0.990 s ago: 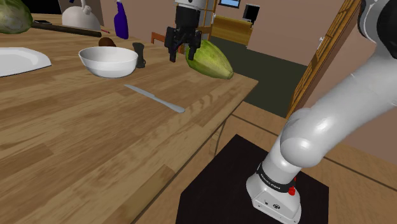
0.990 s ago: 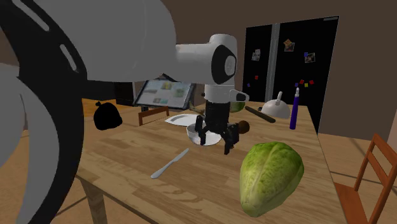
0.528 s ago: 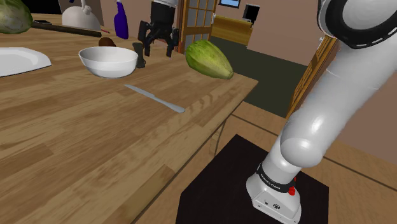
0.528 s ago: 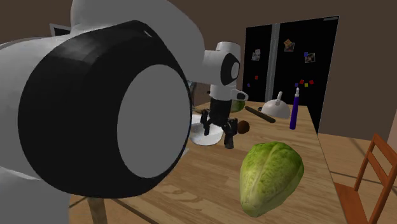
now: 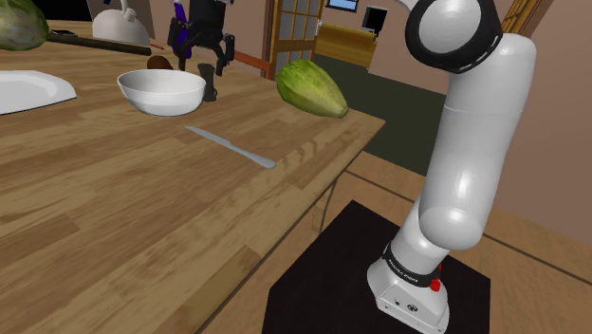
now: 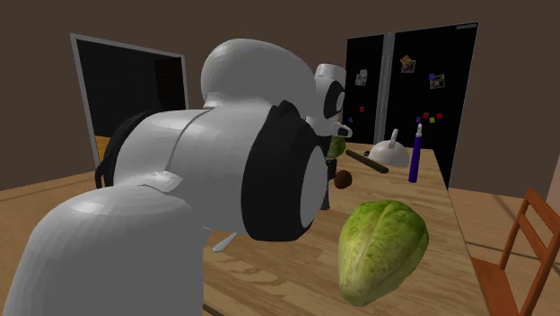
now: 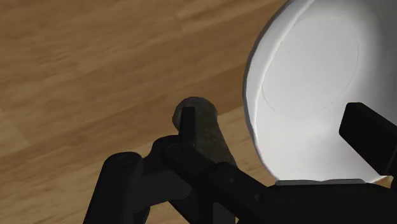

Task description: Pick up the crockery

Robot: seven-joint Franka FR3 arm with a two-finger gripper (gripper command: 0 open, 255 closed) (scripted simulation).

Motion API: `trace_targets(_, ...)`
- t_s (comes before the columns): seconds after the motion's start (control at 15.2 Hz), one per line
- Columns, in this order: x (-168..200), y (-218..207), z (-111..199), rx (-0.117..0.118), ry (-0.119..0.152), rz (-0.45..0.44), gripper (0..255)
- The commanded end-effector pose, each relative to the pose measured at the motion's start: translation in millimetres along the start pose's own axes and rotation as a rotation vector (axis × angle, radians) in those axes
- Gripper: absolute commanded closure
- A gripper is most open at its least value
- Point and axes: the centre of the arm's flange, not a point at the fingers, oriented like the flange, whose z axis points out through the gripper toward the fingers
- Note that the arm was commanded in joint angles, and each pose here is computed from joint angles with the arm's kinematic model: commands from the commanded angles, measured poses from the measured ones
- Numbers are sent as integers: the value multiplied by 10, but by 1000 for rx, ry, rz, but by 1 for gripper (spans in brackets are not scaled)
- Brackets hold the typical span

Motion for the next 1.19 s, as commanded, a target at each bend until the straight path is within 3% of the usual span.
trace_targets(0.0, 86, -36, 61, 6, 1, 8, 0)
trace_targets(0.53, 91, 27, 402, 6, 1, 8, 0)
trace_targets(0.59, 92, 25, 399, 6, 1, 8, 255)
trace_targets(1.12, 95, 27, 396, 6, 1, 8, 255)
